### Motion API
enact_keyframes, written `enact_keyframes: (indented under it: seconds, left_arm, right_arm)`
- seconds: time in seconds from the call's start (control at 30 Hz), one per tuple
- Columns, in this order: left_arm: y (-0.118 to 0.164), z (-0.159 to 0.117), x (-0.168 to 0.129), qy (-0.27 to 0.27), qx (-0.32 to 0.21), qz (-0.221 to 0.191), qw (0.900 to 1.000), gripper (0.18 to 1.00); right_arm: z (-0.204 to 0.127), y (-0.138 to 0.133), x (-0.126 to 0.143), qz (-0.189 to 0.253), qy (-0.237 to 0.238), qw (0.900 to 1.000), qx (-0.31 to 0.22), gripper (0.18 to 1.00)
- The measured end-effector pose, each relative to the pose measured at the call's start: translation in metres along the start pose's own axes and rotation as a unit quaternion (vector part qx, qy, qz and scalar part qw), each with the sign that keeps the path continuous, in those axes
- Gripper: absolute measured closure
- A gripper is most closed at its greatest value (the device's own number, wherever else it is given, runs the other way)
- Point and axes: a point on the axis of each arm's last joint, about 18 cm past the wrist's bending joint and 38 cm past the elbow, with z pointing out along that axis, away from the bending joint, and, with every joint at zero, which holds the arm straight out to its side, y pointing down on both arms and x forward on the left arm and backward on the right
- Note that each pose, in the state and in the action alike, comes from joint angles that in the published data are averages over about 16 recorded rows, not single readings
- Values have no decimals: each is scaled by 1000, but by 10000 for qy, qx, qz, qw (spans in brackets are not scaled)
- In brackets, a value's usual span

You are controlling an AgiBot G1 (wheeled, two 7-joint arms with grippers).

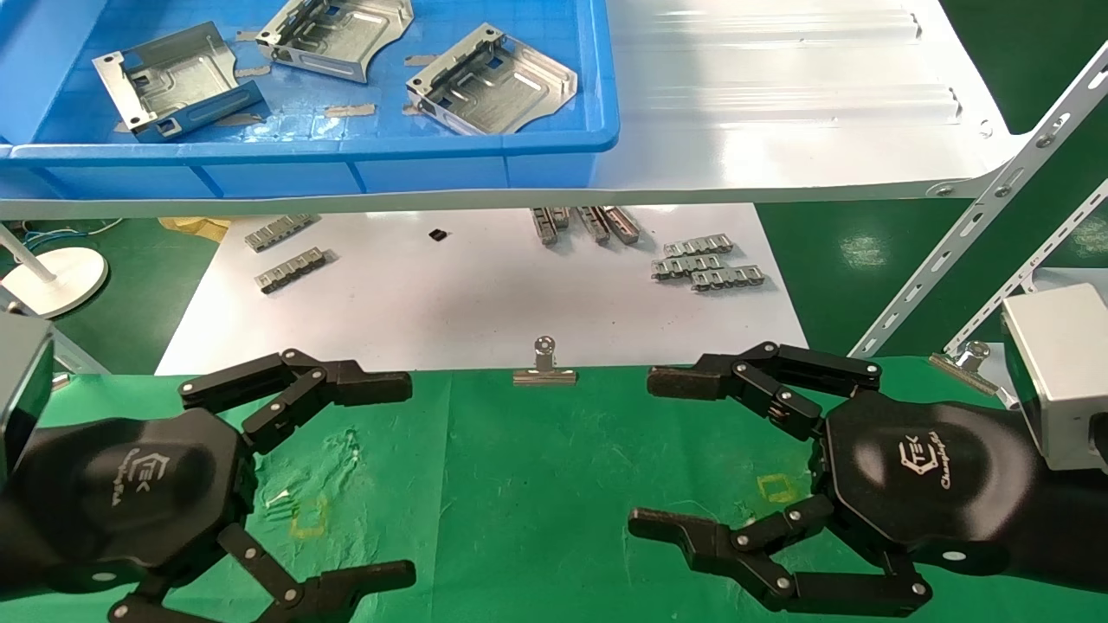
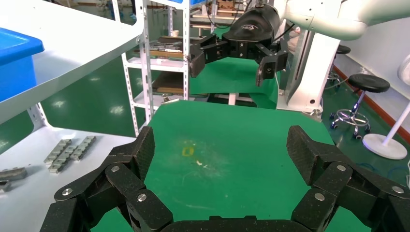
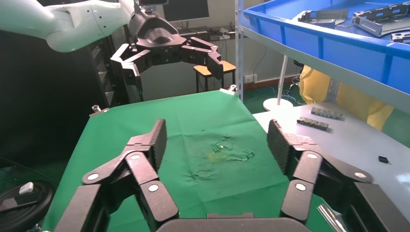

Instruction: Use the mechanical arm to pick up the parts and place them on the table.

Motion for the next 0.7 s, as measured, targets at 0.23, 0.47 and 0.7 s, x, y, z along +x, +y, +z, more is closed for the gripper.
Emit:
enact_keyframes:
  seconds: [0.23, 0.47, 0.7]
  left_arm:
    - [0, 0, 0, 0, 0, 0, 10000, 183]
    - [0, 0, 0, 0, 0, 0, 10000, 183]
    - [0, 0, 0, 0, 0, 0, 10000, 183]
  right_arm:
    - [0, 0, 0, 0, 0, 10000, 0, 474]
    - [0, 0, 0, 0, 0, 10000, 0, 634]
    - [0, 0, 0, 0, 0, 10000, 0, 785]
